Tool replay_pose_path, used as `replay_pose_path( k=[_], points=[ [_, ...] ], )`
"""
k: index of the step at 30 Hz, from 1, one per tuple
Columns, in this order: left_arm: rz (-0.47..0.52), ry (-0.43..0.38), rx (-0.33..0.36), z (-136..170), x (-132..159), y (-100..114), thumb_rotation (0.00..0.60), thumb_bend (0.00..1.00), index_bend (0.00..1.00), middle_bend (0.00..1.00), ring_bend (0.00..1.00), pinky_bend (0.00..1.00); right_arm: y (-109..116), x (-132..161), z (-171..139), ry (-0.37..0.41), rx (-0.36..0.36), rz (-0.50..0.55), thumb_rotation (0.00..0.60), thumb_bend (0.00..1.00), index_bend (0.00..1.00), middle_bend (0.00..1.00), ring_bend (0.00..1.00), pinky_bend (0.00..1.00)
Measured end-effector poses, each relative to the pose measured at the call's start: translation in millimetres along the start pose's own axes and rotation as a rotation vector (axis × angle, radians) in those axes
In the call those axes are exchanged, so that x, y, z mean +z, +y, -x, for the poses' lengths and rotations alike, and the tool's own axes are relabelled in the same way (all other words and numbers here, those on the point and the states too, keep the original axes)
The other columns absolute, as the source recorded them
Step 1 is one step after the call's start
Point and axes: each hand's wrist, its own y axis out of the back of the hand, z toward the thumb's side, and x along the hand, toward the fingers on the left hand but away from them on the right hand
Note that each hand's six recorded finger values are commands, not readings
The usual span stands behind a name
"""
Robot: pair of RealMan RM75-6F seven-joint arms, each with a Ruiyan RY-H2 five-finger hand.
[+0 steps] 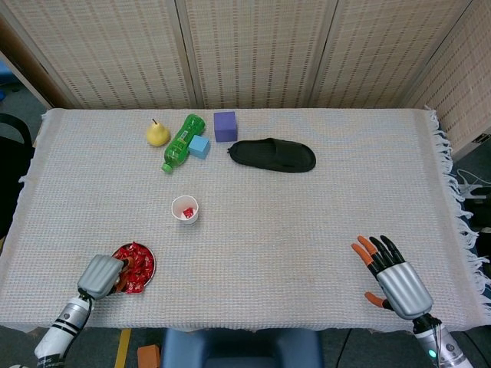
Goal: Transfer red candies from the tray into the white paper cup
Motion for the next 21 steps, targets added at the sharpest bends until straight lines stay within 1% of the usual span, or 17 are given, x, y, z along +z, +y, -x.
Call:
replay_pose_path(
  k=[5,15,19,21],
  points=[
    [0.008,-0.008,0.021,2,1,7,0.600,0.53,0.59,1.00,1.00,1.00,-1,0,1,-0.004,0.007,-0.003,0.600,0.00,0.00,0.00,0.00,0.00],
    [0.019,-0.006,0.034,3,0,13,0.600,0.53,0.59,1.00,1.00,1.00,-1,-1,1,-0.007,0.009,-0.002,0.600,0.00,0.00,0.00,0.00,0.00],
    [0.026,-0.011,0.057,1,1,24,0.600,0.53,0.59,1.00,1.00,1.00,-1,-2,2,-0.012,0.008,-0.001,0.600,0.00,0.00,0.00,0.00,0.00],
    [0.027,-0.020,0.074,-2,3,33,0.600,0.53,0.59,1.00,1.00,1.00,-1,-3,3,-0.017,0.010,0.000,0.600,0.00,0.00,0.00,0.00,0.00]
  ],
)
